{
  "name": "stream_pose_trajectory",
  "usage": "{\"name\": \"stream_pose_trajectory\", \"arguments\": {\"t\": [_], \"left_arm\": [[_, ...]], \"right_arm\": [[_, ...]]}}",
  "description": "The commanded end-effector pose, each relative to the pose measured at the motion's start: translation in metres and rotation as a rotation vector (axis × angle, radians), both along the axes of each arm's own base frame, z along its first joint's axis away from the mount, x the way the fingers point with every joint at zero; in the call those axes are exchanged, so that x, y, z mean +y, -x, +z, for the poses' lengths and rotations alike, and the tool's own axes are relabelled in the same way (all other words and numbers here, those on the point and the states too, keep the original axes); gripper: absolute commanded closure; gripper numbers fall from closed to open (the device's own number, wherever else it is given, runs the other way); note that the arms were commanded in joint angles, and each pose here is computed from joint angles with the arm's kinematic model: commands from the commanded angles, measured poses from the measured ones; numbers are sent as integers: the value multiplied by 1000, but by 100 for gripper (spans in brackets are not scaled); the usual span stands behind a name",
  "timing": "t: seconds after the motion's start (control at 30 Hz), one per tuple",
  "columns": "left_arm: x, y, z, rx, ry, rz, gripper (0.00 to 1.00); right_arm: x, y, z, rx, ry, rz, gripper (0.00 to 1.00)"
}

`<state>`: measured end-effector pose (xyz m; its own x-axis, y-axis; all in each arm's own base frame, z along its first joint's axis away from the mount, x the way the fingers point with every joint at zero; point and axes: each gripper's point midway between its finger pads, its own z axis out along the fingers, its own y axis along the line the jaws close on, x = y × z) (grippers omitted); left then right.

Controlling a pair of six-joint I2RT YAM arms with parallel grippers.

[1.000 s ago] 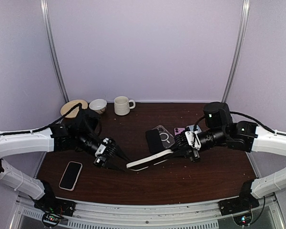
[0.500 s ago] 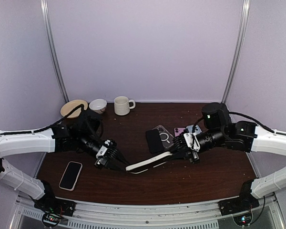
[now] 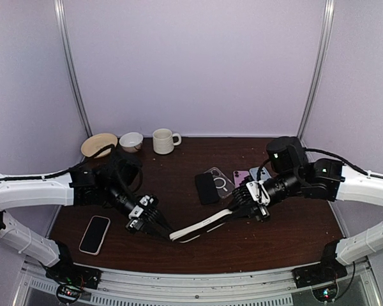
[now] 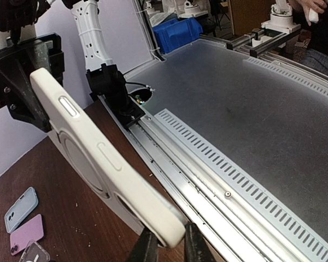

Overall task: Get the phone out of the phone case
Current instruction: Remove the top left corner of the phone from the phone case, then remove the phone from the bottom left corner of the phone case.

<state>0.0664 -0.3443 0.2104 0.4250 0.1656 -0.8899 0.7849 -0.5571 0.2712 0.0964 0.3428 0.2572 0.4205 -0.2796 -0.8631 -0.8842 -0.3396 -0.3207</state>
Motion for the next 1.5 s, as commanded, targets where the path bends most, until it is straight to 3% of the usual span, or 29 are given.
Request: {"name": "stream_pose_trajectory", "arguments": {"t": [0.0,0.6,0.9,1.03,1.23,1.47], "left_arm": [[-5,2,11,-26,40,-29,84],[-9,-17,1,-103,-3,63,81],[-9,-55,13,-176,44,226,80],[2,-79,25,-208,71,316,73],[37,-125,52,-311,117,509,51],[66,-148,74,-389,174,628,46]], "right_arm": [[11,16,39,-46,-116,108,100],[10,49,39,71,-59,256,100],[8,59,36,94,-34,286,100],[7,55,30,67,-16,254,100],[7,37,28,-35,-35,149,100],[18,-5,42,-189,-151,-63,100]]}}
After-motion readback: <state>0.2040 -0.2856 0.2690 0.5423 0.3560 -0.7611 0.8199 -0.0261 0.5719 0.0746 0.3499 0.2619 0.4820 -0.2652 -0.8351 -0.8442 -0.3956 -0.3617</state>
